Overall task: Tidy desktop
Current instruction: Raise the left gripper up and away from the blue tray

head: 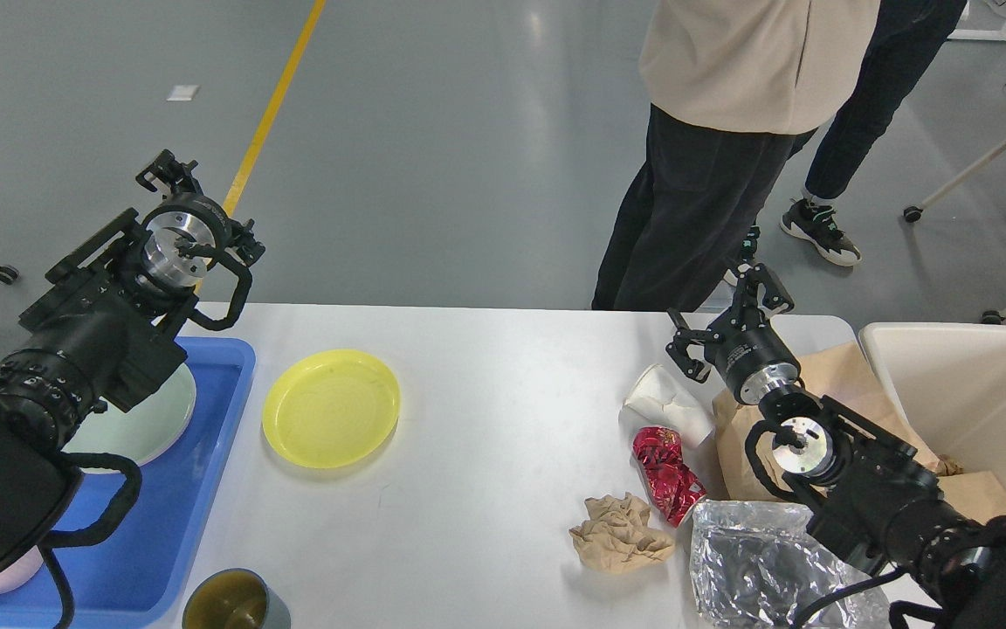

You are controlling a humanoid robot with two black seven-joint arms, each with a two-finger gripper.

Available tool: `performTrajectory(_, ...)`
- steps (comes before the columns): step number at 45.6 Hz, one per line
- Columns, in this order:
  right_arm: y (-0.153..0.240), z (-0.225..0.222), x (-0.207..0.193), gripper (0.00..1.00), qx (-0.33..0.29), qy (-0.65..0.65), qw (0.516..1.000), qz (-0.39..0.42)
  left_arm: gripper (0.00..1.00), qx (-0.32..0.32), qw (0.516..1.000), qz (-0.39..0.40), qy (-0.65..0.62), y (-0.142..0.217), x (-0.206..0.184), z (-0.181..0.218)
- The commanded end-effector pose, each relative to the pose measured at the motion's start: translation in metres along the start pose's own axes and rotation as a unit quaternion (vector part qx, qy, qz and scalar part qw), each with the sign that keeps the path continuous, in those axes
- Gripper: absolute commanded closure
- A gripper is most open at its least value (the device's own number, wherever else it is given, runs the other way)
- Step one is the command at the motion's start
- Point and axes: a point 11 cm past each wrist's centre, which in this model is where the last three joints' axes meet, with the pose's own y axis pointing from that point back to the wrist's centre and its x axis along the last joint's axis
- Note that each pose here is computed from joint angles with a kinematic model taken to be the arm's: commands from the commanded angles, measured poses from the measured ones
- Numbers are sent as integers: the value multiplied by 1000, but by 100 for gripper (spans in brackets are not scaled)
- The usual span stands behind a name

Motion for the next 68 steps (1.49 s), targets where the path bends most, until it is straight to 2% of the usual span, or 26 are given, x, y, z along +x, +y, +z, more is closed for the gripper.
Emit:
performTrajectory(1,0,0,0,0,0,0,1000,0,4,-1,1000,-5,-1,0,-2,3)
performTrajectory(9,0,0,0,0,0,0,1000,0,4,24,1000,-3,-1,0,-4,0)
performTrajectory(20,0,0,0,0,0,0,1000,0,4,9,1000,-11,-15,2,-28,17)
performTrajectory(30,0,0,0,0,0,0,1000,0,4,-1,996,1,-95,2,-20,25)
performTrajectory(45,0,0,0,0,0,0,1000,0,4,-5,994,-6,-106,3,-22,30)
performTrajectory(59,0,0,0,0,0,0,1000,0,4,1,990,-75,-123,5,-40,28)
performTrajectory(68,0,0,0,0,0,0,1000,0,4,21,958,-126,-256,7,-45,19)
